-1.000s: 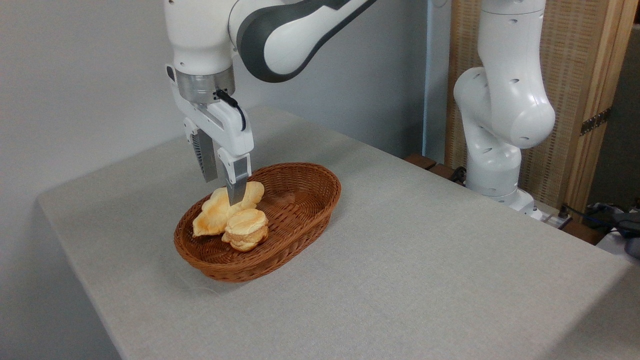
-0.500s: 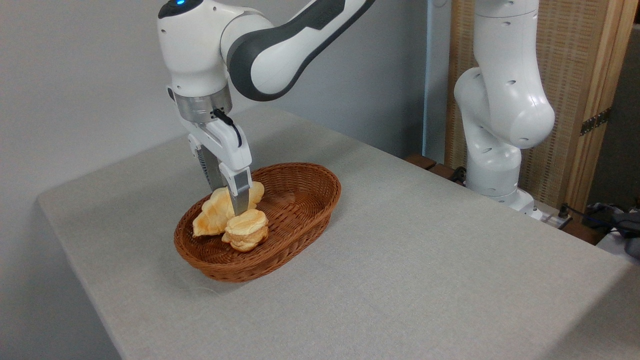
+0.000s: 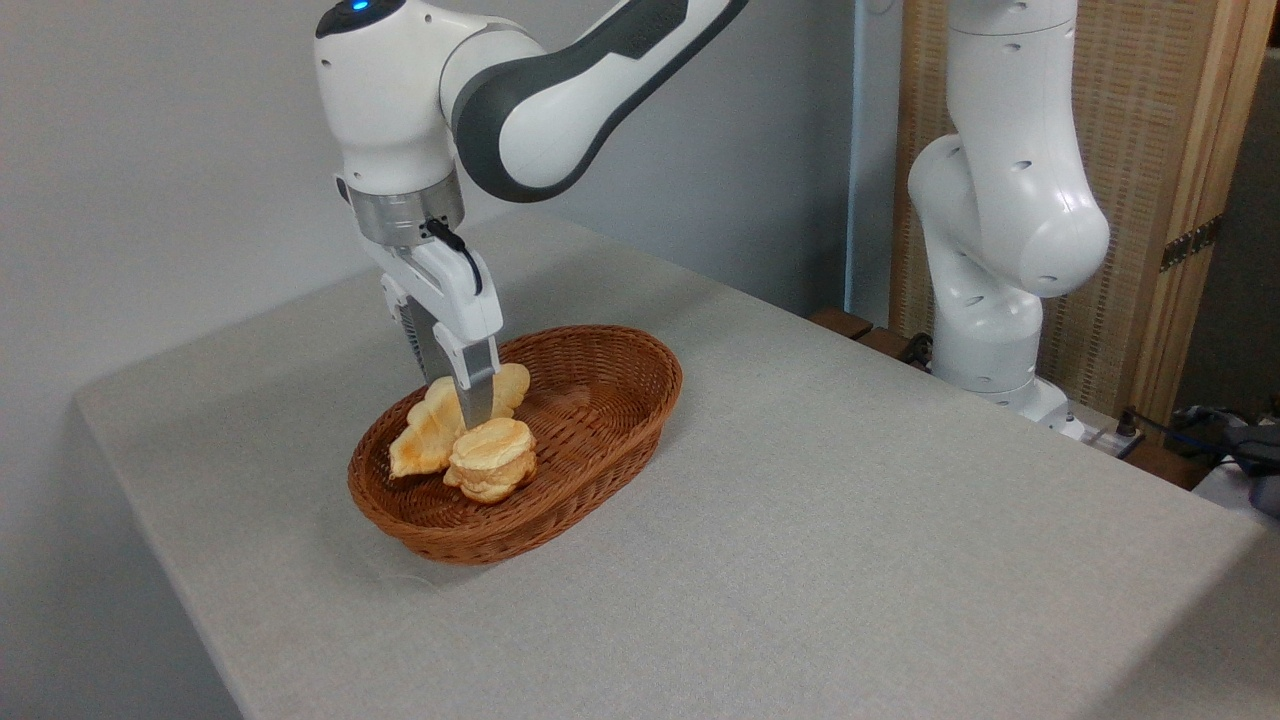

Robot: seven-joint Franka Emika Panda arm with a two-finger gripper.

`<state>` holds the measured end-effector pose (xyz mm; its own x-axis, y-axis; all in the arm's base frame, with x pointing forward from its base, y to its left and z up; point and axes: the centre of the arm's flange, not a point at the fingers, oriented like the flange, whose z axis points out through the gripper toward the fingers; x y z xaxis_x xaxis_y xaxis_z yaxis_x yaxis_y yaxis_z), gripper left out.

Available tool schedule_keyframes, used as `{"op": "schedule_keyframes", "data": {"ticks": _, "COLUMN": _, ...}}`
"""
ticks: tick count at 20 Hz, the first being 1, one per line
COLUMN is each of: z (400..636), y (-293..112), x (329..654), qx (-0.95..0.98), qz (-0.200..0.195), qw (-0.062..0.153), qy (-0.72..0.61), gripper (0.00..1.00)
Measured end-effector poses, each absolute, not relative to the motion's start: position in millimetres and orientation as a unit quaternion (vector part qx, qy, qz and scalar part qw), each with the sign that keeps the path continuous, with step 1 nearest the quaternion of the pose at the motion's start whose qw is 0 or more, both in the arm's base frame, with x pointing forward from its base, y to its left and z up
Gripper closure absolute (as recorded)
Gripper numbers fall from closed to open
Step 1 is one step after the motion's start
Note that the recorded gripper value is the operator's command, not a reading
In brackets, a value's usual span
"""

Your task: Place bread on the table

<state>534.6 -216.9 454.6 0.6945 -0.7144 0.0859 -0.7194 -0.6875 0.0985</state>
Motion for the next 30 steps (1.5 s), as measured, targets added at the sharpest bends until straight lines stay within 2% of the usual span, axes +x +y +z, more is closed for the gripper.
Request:
{"op": "schedule_keyframes", "data": {"ticks": 14, "z": 458, "y": -218, "x": 535, "qx": 0.918, "qz": 0.024, "qw": 0.062, "qy": -0.392, "gripper": 0.91}}
{"op": "schedule_keyframes", "data": {"ticks": 24, "z": 496, "y": -205, "x": 532, "qx": 0.92, "qz": 0.058, "qw": 0.062, "qy": -0.384, "gripper": 0.89}}
{"op": "schedule_keyframes", "data": {"ticks": 28, "z": 513, "y": -174, "x": 537, "qx": 0.928, "qz": 0.073, "qw": 0.061, "qy": -0.36, "gripper": 0.88}}
{"op": "schedule_keyframes", "data": {"ticks": 30, "z": 519, "y": -154, "x": 538, "qx": 0.933, "qz": 0.073, "qw": 0.061, "qy": -0.346, "gripper": 0.85}}
